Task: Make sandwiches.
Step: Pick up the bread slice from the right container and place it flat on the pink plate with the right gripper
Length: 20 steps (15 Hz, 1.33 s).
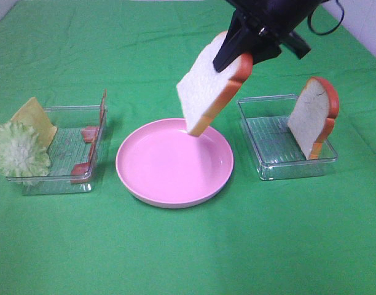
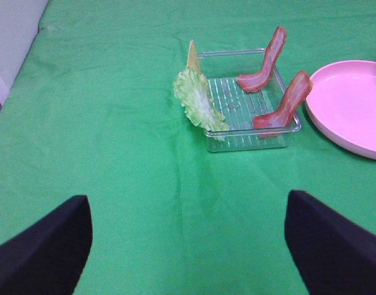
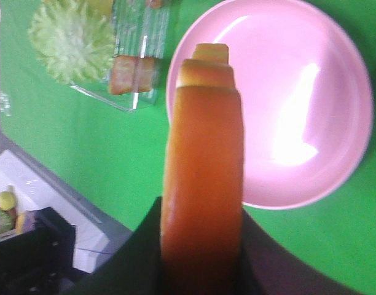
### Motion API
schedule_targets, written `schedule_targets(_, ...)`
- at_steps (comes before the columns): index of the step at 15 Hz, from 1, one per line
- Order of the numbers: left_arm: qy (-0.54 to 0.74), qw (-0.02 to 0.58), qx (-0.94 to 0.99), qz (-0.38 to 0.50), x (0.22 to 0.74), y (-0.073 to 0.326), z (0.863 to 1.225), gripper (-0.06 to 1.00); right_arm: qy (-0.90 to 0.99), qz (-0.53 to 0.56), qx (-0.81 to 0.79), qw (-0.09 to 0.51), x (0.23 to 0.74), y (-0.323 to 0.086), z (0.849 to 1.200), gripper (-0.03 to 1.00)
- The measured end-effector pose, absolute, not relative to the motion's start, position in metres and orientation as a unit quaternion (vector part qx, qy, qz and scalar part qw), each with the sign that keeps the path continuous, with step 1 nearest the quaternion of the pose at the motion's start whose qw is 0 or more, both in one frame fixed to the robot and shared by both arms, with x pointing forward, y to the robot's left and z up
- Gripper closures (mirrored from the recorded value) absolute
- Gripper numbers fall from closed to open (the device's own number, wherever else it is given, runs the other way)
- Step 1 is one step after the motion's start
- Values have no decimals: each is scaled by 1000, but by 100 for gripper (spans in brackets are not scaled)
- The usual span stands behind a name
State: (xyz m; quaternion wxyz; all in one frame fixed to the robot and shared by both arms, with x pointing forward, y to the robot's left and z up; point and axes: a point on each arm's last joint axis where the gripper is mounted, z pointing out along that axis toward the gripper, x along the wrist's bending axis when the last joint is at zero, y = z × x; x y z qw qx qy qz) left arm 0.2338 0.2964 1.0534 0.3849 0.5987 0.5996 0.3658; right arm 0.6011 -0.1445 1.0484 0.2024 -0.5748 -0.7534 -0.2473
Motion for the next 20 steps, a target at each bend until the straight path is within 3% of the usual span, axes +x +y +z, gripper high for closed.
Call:
schedule_targets(6,600,385,599,366,234,296,1053,14,-677,-337,-587,291,602,-128,976,78)
schedule_targets(11,600,385,599,366,234,296,1053,14,-638,-319,-615,337,611,-112,913,78)
schedule_targets(14,600,385,599,366,234,296,1053,14,-620,-317,-628,348,614,-110,896,78)
schedule_targets(20,600,385,599,366,234,296,1053,14,-630,-323,-623,334,615,-110,893,78)
